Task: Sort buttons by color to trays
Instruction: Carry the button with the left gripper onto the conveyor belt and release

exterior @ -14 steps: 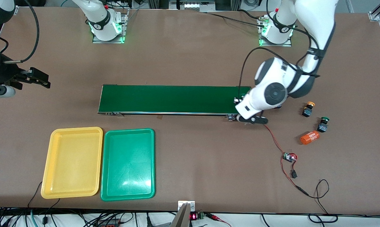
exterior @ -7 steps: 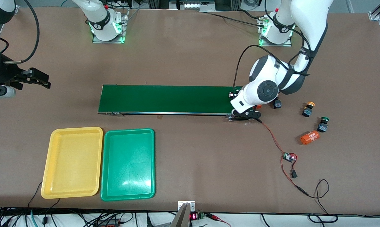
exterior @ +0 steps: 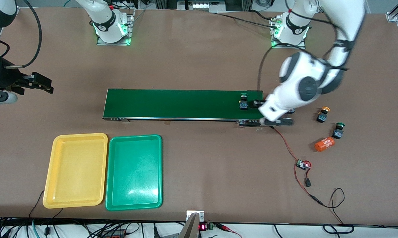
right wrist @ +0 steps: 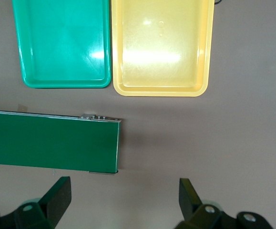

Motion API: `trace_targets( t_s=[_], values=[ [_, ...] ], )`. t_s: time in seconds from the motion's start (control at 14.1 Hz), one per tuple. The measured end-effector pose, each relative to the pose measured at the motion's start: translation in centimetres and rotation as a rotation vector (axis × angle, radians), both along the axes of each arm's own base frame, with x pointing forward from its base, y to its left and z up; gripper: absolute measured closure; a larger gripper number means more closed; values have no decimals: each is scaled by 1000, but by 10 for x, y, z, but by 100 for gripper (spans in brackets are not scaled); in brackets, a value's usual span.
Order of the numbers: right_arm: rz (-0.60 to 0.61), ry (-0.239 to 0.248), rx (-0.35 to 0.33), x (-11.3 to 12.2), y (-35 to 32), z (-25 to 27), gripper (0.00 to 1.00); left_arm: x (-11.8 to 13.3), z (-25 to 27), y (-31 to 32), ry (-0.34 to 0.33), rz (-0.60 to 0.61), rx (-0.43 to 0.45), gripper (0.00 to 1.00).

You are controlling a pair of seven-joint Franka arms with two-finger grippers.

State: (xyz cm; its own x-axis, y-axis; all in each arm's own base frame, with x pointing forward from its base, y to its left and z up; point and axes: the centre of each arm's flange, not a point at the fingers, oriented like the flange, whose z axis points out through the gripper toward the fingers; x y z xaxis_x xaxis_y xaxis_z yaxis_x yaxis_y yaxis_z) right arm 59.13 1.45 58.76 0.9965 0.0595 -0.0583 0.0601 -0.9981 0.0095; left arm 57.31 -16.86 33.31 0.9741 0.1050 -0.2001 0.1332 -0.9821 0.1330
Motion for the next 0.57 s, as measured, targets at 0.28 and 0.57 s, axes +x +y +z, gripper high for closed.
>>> trace_targets(
  t_s=[0.28,0.57],
  values=[
    [-10,8,1,3,-6,-6,0,21,-5,166,-25,57,82,0],
    [-9,13,1,3,-6,-10,0,24,-22,219,-31,-82,98,0]
  ],
)
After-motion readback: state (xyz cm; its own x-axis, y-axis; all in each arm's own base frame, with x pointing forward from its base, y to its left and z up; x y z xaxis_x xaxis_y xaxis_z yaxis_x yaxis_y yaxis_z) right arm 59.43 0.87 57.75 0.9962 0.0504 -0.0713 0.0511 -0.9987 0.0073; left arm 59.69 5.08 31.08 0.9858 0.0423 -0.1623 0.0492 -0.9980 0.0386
